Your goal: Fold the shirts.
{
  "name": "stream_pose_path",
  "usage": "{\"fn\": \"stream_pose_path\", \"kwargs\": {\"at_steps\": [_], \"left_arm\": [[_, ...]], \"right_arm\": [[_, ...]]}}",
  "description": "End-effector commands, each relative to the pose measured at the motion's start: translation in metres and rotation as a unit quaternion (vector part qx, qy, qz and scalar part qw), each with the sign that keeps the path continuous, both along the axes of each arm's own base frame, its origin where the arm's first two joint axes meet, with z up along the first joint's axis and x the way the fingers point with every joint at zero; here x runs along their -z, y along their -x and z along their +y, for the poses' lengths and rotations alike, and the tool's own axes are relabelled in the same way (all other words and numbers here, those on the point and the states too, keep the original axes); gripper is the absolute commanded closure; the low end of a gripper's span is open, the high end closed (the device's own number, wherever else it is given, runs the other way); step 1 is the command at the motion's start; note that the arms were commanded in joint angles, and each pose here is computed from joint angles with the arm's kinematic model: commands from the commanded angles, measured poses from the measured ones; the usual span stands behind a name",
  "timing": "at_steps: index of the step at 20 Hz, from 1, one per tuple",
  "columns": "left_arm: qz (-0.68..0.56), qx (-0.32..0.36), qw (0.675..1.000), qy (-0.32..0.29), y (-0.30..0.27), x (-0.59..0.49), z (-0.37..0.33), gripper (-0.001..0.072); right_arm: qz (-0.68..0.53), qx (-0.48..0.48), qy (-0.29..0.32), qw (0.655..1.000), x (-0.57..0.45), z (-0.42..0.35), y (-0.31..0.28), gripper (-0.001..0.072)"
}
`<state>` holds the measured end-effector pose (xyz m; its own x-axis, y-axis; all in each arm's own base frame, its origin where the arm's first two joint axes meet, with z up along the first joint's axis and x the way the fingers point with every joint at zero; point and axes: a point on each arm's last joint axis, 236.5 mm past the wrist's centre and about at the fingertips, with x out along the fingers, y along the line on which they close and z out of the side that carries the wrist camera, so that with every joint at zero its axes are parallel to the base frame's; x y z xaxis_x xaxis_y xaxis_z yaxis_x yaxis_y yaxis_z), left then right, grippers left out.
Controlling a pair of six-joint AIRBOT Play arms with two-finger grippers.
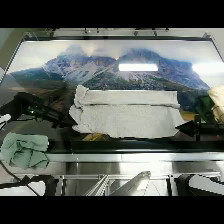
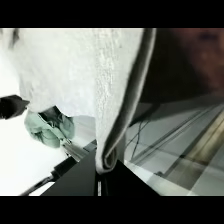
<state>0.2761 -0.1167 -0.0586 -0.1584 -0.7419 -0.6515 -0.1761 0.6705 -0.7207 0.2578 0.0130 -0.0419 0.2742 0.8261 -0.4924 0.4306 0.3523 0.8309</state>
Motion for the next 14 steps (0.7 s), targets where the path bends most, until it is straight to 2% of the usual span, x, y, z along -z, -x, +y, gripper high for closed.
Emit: {"fn": "stream_pose_path", "kwargs": {"at_steps": [1,4,7,11,13,14], "left_arm": [[-0.022,-0.016,1.0,0.006,0.007,-0.028,0.019,0.0684],[-0.02,-0.045,0.999,0.017,0.024,-0.044,0.036,0.0684],[-0.007,-0.061,0.998,0.021,0.036,-0.04,0.038,0.0684],[-0.02,-0.035,0.999,0.026,0.03,-0.054,0.029,0.0684],[-0.06,-0.024,0.998,0.009,0.004,-0.069,0.028,0.0684],[-0.071,-0.022,0.997,0.001,-0.013,-0.075,0.027,0.0684]], "right_arm": [[0.002,0.04,0.022,0.999,-0.018,-0.02,-0.002,0.0698],[0.069,0.046,0.098,0.992,0.009,-0.04,0.023,0.0698],[0.087,0.055,0.109,0.989,0.016,-0.044,0.027,0.0699],[-0.022,0.111,0.053,0.992,-0.029,-0.035,-0.021,0.0698],[-0.091,0.155,0.018,0.984,-0.057,-0.037,-0.053,0.0698],[-0.109,0.17,0.023,0.979,-0.059,-0.04,-0.064,0.0698]]}}
